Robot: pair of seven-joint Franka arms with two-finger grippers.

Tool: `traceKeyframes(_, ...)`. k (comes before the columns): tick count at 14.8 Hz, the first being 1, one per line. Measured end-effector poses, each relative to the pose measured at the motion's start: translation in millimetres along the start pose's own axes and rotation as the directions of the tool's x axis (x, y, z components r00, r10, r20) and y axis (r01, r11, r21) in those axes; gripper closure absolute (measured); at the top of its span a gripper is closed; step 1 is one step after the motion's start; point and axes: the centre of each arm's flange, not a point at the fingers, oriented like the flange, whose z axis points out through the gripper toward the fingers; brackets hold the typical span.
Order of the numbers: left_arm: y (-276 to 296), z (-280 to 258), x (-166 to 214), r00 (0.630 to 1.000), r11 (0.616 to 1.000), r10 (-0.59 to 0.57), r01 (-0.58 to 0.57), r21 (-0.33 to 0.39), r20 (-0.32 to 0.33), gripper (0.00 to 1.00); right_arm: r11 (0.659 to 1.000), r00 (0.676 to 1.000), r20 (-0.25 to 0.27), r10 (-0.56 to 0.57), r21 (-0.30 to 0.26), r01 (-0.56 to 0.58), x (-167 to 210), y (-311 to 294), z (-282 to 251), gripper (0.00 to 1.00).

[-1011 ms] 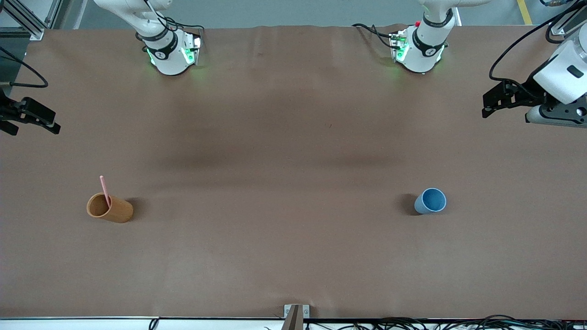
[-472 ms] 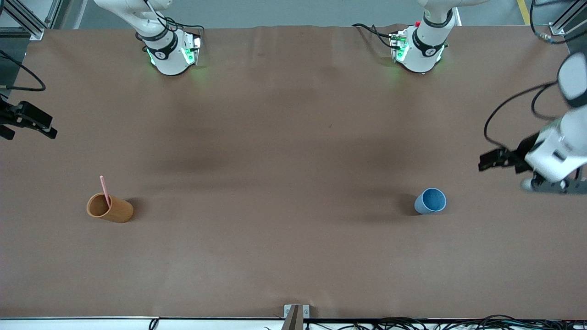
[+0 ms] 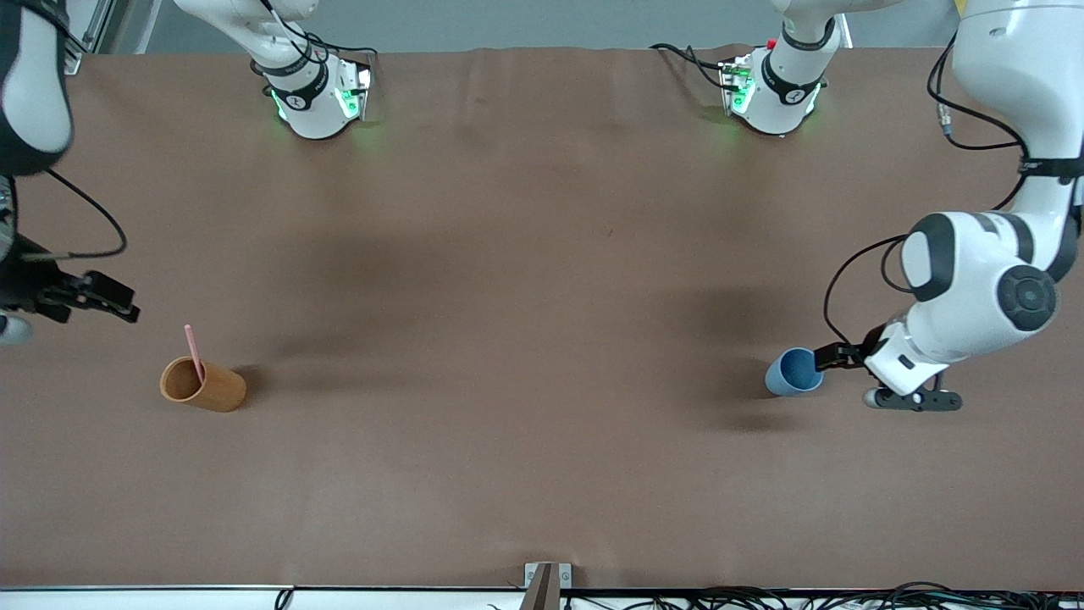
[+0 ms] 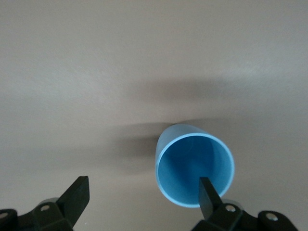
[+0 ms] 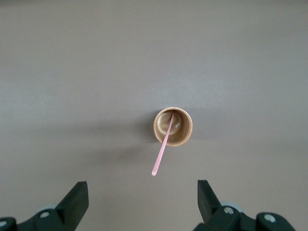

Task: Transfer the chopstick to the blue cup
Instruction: 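Grasp the pink chopstick with the right gripper while the left gripper grasps the cup, then slide the blue cup with the left gripper toward the table middle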

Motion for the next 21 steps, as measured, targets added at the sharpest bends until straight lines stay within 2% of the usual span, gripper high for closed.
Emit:
traceKeyframes(3, 5.3, 29.1, -3.6, 1.0, 1.0, -0.01, 0.01, -0.005, 0.008, 0.0, 1.0, 0.999, 0.017, 0.027, -0.002, -0.027, -12.6, 15.6, 52.4, 0.02)
traceKeyframes(5, 7.8, 39.9, -4.8, 1.0, 1.0, -0.011, 0.011, -0.007, 0.023, 0.06, 0.999, 0.999, 0.001, 0.049, -0.006, -0.048, -22.8, 28.2, 83.1, 0.04)
traceKeyframes(6, 7.9, 44.5, -5.3, 1.0, 1.0, -0.012, 0.012, -0.008, 0.029, 0.12, 0.998, 0.998, -0.002, 0.058, -0.007, -0.058, -28.7, 33.1, 96.6, 0.05)
traceKeyframes(11, 12.6, 51.3, -5.3, 0.999, 1.0, 0.013, -0.013, 0.003, 0.033, 0.61, 0.994, 0.994, -0.004, 0.106, -0.009, -0.106, -49.3, 35.8, 137.8, 0.12)
traceKeyframes(13, 19.1, 49.0, -3.3, 0.999, 0.999, 0.036, -0.036, 0.015, 0.027, 0.81, 0.992, 0.992, -0.009, 0.127, -0.007, -0.127, -49.6, 27.8, 140.5, 0.21)
traceKeyframes(14, 25.8, 44.8, -0.2, 0.999, 0.999, 0.045, -0.045, 0.02, 0.018, 0.91, 0.992, 0.992, -0.013, 0.129, -0.005, -0.129, -48.6, 23.2, 140.2, 0.21)
traceKeyframes(15, 35.8, 38.0, 3.6, 0.999, 0.999, 0.046, -0.047, 0.021, 0.008, 0.96, 0.992, 0.992, -0.014, 0.128, -0.005, -0.128, -48.1, 20.3, 140.1, 0.26)
traceKeyframes(16, 48.3, 27.7, 8.0, 0.999, 0.999, 0.037, -0.036, 0.022, -0.003, 0.95, 0.992, 0.992, -0.013, 0.129, -0.005, -0.129, -48.4, 19.1, 140.7, 0.35)
traceKeyframes(17, 64.4, 14.4, 12.1, 1.0, 1.0, 0.021, -0.021, 0.022, -0.013, 0.95, 0.991, 0.991, -0.01, 0.13, -0.005, -0.13, -49.3, 18.9, 142.0, 0.35)
traceKeyframes(18, 86.0, -0.9, 15.3, 1.0, 1.0, -0.004, 0.004, 0.018, -0.018, 0.95, 0.991, 0.991, -0.007, 0.131, -0.005, -0.131, -50.3, 19.0, 143.4, 0.4)
traceKeyframes(20, 149.5, -31.4, 15.7, 0.996, 0.997, -0.08, 0.08, 0.006, -0.025, 0.95, 0.991, 0.991, -0.008, 0.133, -0.005, -0.133, -51.2, 19.3, 145.0, 0.58)
traceKeyframes(21, 188.5, -41.6, 12.2, 0.992, 0.992, -0.123, 0.123, -0.005, -0.035, 0.95, 0.991, 0.991, -0.015, 0.133, -0.005, -0.133, -50.9, 19.3, 145.0, 0.58)
